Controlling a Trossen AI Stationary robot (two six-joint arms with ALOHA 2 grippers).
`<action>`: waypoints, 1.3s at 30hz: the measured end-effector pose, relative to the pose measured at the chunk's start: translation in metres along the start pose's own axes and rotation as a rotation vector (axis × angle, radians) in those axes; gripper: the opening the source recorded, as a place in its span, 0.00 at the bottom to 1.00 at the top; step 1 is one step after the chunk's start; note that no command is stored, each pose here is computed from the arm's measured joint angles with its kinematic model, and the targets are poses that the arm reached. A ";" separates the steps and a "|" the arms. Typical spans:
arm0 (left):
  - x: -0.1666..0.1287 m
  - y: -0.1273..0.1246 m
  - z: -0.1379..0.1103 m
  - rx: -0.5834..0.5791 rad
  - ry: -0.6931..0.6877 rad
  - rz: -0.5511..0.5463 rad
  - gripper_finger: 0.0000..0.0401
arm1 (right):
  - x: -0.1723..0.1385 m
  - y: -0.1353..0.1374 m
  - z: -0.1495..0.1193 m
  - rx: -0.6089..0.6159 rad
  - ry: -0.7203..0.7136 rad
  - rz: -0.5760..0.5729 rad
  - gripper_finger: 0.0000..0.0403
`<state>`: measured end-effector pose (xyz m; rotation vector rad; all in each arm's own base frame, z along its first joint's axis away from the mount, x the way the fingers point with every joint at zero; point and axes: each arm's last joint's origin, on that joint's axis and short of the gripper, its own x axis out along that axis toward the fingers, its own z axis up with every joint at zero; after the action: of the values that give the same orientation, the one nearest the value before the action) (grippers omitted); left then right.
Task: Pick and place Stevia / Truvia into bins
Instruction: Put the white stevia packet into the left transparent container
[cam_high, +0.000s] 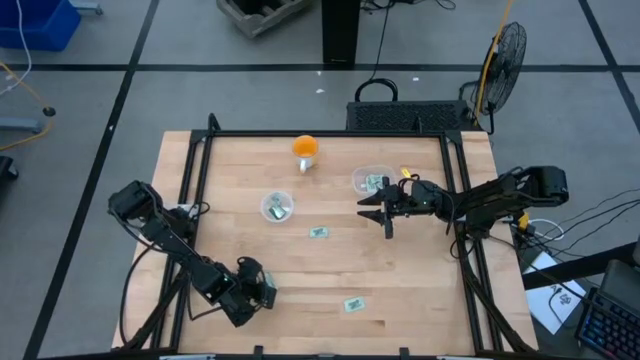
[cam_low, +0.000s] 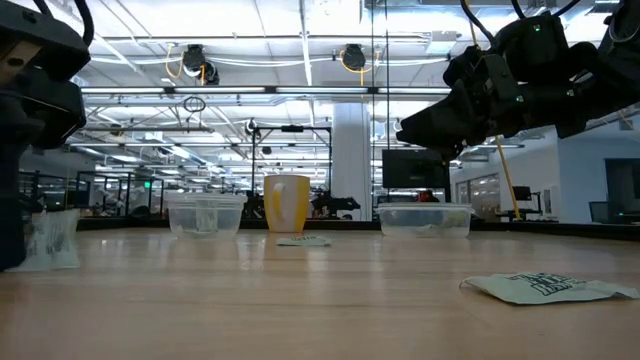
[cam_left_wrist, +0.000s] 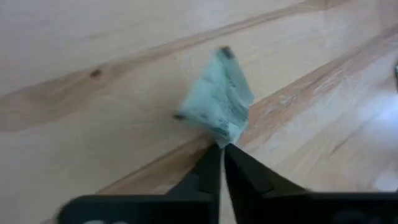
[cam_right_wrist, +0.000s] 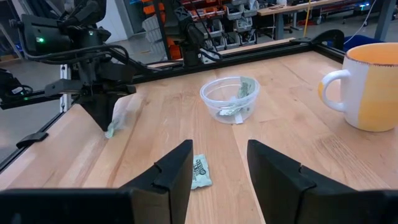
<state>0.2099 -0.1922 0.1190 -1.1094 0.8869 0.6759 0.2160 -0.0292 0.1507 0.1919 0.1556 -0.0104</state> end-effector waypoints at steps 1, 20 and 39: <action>0.000 0.000 0.000 0.003 -0.002 0.005 0.03 | 0.000 0.000 0.000 0.000 0.000 0.000 0.36; -0.010 -0.006 0.004 0.145 -0.042 -0.064 0.01 | 0.000 0.000 0.000 0.000 0.000 0.000 0.36; -0.039 -0.016 0.034 0.228 -0.122 -0.111 0.09 | 0.000 0.000 0.000 0.002 0.000 0.000 0.36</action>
<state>0.2127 -0.1665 0.1669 -0.8972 0.7716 0.5307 0.2160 -0.0292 0.1507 0.1943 0.1559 -0.0106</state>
